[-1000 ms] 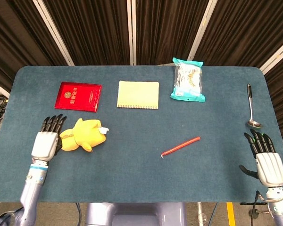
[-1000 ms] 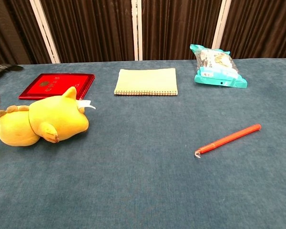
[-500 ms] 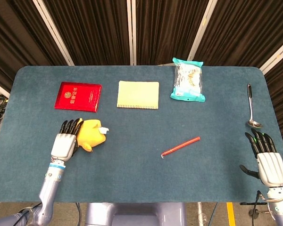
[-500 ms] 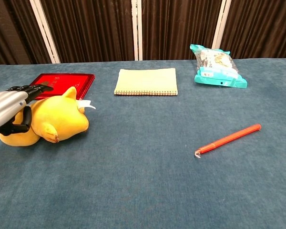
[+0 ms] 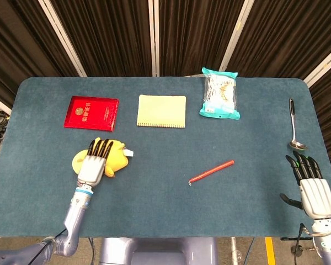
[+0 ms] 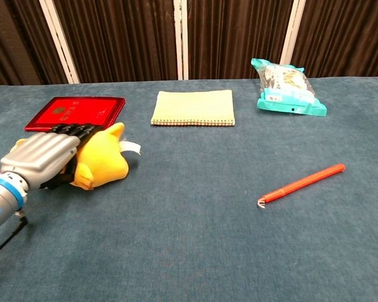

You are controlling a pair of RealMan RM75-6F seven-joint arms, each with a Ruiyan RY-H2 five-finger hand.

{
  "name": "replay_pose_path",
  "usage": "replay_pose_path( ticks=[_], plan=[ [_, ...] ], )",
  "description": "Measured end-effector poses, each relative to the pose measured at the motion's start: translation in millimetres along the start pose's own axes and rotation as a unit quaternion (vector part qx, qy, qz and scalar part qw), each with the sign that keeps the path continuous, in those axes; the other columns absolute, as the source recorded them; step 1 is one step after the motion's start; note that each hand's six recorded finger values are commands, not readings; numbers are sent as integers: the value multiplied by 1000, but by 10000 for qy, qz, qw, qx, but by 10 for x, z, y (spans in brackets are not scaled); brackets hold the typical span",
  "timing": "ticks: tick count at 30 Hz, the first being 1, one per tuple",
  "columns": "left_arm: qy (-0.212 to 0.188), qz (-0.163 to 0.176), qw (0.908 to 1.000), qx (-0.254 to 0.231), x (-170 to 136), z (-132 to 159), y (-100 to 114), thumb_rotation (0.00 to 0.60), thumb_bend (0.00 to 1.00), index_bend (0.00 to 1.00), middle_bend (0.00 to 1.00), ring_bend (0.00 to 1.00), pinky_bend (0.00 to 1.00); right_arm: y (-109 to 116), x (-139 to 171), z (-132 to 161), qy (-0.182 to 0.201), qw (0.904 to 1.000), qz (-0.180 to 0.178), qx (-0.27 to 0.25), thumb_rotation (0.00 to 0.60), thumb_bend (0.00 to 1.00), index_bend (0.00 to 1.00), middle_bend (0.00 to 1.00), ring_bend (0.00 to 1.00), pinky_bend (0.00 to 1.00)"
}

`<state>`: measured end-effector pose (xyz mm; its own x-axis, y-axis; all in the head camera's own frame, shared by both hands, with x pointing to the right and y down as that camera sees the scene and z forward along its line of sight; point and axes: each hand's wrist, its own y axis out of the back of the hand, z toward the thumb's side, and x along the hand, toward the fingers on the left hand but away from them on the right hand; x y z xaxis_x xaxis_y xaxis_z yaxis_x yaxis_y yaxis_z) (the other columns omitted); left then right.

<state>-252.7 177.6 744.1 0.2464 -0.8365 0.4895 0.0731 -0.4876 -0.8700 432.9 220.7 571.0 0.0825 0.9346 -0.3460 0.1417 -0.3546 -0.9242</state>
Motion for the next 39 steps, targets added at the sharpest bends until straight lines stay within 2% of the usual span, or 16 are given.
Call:
replay_pose_path(
  ticks=[9, 18, 24, 31, 39],
  plan=[
    [-526, 531, 9972, -74, -73, 297, 249, 600, 1000, 0, 0, 0, 0, 15, 7, -3, 2, 10000, -16, -22, 600, 83, 24, 0, 0, 0],
    [-361, 669, 9971, -104, -135, 94, 410, 600, 1000, 0, 0, 0, 0, 52, 18, -5, 5, 10000, -65, -66, 600, 83, 24, 0, 0, 0],
    [-104, 424, 9990, -81, -76, -88, 303, 600, 1000, 0, 0, 0, 0, 12, 22, 29, 46, 10000, -4, -10, 600, 83, 24, 0, 0, 0],
    [126, 154, 9997, 126, -31, -220, 67, 600, 1000, 0, 0, 0, 0, -21, 17, 39, 53, 10000, 71, 3, 600, 83, 24, 0, 0, 0],
    [322, 133, 9994, -44, -163, -365, -18, 600, 1000, 0, 0, 0, 0, -25, 29, 62, 88, 9999, 79, 19, 600, 84, 24, 0, 0, 0]
  ],
)
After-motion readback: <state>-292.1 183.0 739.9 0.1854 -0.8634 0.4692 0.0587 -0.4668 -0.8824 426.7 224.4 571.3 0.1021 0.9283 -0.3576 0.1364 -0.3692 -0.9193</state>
